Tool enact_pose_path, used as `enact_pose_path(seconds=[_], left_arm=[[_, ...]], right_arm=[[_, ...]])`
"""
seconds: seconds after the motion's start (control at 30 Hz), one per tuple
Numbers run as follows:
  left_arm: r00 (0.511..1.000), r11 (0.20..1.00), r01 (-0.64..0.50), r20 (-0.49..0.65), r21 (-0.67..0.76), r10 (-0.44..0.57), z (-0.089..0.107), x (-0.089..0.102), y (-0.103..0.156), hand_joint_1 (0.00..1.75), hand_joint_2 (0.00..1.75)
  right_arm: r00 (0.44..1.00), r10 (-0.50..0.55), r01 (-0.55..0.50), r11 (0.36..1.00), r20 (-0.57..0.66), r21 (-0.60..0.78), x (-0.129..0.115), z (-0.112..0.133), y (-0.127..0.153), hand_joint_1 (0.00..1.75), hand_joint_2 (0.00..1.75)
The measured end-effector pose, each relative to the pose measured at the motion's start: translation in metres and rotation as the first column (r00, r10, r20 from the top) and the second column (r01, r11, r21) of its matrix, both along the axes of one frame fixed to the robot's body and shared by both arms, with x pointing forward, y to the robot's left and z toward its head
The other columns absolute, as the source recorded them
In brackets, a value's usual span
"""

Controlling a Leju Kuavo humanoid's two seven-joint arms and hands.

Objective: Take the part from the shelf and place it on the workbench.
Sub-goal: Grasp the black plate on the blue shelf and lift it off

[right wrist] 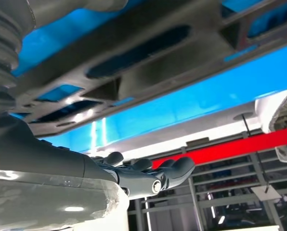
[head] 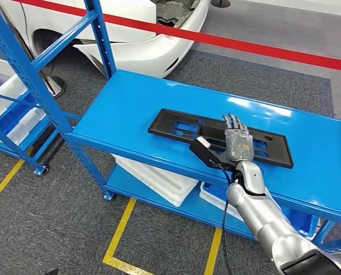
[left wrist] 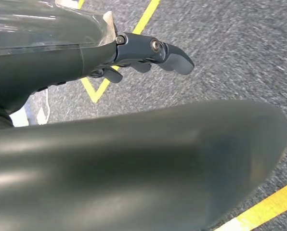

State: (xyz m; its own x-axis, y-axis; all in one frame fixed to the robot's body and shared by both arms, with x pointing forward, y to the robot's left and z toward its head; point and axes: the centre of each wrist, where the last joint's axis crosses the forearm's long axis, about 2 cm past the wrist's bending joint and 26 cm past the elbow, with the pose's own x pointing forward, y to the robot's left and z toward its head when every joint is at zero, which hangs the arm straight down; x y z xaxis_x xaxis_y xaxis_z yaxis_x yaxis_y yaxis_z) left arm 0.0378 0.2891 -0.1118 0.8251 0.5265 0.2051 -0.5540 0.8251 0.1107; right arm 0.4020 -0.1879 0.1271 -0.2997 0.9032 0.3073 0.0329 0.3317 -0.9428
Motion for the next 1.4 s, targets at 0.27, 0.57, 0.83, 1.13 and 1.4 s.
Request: enact_pose_path(seconds=[0.27,0.57,0.83,1.13,1.4], left_arm=[[1.000,1.000,-0.004,0.017,0.010,0.004,0.000,0.000,0.002,0.00,0.00],[0.999,1.000,-0.003,0.032,0.015,0.003,0.000,0.002,0.004,0.00,0.00],[0.999,1.000,-0.009,0.032,0.024,0.009,0.000,0.001,0.008,0.00,0.00],[0.999,0.999,-0.019,0.036,0.032,0.018,0.000,0.001,0.011,0.00,0.00],[0.999,0.999,-0.021,0.045,0.040,0.020,0.000,0.000,0.013,0.00,0.00]], right_arm=[[0.996,-0.023,0.020,0.999,-0.085,-0.035,0.009,0.002,-0.014,0.00,1.75],[0.988,-0.034,0.022,0.997,-0.151,-0.076,0.015,0.003,-0.021,0.00,1.75],[0.983,-0.045,0.028,0.995,-0.180,-0.095,0.016,0.003,-0.021,0.00,1.75],[0.980,-0.048,0.028,0.994,-0.193,-0.103,0.016,0.002,-0.022,1.75,1.75],[0.982,-0.053,0.033,0.993,-0.184,-0.114,0.013,-0.002,-0.023,1.75,1.75]])
